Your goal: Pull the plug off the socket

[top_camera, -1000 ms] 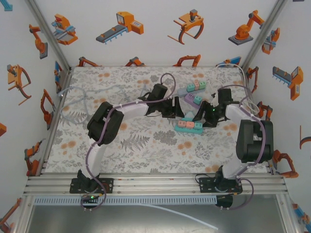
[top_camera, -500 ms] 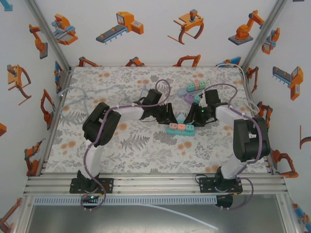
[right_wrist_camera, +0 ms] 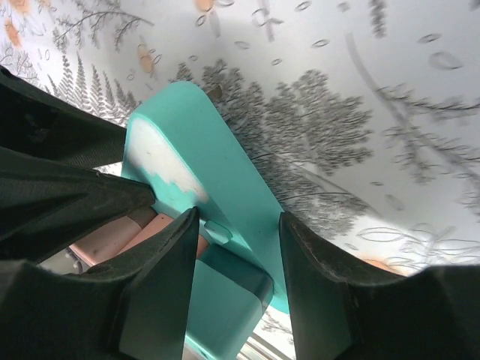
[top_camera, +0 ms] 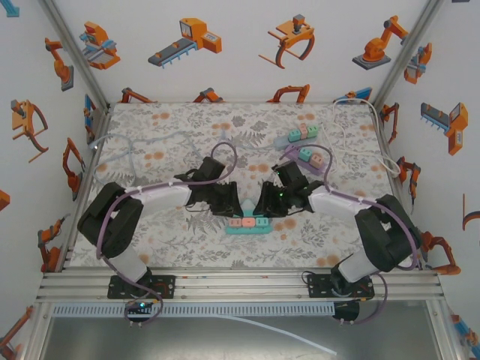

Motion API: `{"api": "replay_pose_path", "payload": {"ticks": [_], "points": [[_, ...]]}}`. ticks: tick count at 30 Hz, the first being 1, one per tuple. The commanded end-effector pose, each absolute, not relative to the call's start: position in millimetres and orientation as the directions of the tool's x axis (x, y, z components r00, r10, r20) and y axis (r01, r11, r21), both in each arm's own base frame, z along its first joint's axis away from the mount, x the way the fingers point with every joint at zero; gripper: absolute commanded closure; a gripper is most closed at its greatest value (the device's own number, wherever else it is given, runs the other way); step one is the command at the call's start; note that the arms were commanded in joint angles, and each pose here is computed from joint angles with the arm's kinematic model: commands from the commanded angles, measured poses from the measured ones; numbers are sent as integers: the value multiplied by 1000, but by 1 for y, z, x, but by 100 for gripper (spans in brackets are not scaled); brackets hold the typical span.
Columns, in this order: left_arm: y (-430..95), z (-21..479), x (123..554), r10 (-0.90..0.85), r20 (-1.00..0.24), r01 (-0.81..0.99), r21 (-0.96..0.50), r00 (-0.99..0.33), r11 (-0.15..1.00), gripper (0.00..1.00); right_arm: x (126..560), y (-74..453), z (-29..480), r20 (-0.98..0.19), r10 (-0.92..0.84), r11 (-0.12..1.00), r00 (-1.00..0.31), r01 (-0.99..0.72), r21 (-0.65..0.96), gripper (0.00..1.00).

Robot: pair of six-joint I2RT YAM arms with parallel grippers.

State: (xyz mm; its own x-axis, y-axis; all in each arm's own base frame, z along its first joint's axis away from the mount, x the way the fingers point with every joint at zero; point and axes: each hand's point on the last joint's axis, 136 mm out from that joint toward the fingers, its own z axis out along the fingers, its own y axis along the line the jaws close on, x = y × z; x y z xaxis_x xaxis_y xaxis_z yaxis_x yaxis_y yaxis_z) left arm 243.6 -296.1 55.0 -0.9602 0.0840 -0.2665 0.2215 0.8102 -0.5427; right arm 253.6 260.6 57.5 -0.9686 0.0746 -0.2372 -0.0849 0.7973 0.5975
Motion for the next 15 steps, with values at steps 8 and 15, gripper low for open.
{"api": "replay_pose_path", "payload": {"ticks": [8, 15], "points": [[-271, 56, 240, 42, -299, 181, -455, -953, 872, 53, 248, 269, 72, -283, 96, 805, -954, -93, 586, 52], [-269, 79, 243, 68, -352, 229, -437, -934, 870, 50, 268, 255, 133, -499, 53, 839, -865, -233, 492, 41]]}}
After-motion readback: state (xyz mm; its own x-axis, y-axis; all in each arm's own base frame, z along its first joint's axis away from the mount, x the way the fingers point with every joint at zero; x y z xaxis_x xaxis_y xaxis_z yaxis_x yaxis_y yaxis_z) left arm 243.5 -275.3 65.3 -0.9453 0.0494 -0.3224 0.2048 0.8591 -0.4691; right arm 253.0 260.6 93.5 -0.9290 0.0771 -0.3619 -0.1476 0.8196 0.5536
